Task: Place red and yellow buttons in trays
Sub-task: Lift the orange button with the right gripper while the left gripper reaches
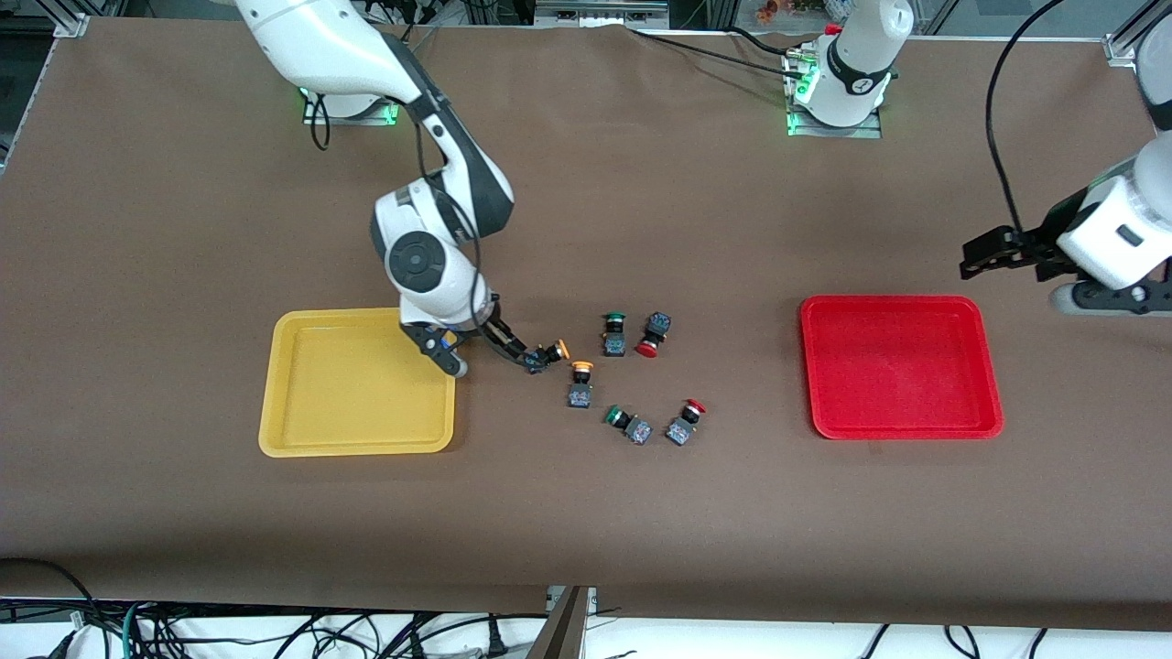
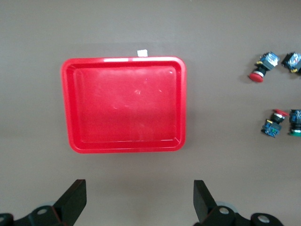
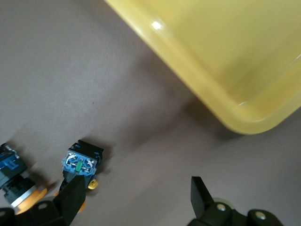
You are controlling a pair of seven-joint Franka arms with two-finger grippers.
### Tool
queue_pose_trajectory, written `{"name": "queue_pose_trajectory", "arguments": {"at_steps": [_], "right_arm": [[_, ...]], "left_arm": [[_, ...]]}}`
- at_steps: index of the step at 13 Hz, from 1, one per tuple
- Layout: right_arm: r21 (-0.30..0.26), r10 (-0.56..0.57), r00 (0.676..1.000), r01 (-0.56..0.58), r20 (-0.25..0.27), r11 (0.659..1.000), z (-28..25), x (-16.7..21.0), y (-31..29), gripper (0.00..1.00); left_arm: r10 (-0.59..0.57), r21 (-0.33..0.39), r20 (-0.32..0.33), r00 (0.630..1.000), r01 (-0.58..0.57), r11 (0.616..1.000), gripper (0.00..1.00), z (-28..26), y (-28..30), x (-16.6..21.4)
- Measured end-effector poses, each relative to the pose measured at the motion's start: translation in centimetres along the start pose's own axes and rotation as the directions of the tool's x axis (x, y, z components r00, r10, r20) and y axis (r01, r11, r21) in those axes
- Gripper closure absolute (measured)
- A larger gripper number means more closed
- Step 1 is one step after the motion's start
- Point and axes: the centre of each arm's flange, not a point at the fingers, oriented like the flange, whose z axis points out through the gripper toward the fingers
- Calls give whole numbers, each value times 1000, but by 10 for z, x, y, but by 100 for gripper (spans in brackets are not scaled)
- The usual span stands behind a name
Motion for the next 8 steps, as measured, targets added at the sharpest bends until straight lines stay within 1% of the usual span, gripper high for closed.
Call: {"name": "queue_pose_trajectory", "arguments": {"at_steps": [3, 4, 6, 7, 8], "right_arm": [[32, 70, 997, -69, -18, 997, 33, -3, -7, 0], [36, 87, 996, -86, -19, 996, 38, -5, -11, 0], [56, 99, 995, -98, -20, 994, 37, -13, -23, 0], [72, 101, 995, -99, -21, 992, 31, -16, -30, 0], [85, 102, 995, -100, -20, 991, 22, -17, -37, 0]], "left_arm": [[94, 7, 54, 994, -94, 996, 0, 32, 56, 10], [119, 8, 81, 990, -120, 993, 0, 52, 74, 18], [138, 3, 135, 981, -140, 990, 0, 99, 90, 44], [139, -13, 131, 982, -139, 990, 0, 120, 95, 61], [144, -27, 97, 985, -142, 990, 0, 139, 102, 81]]}}
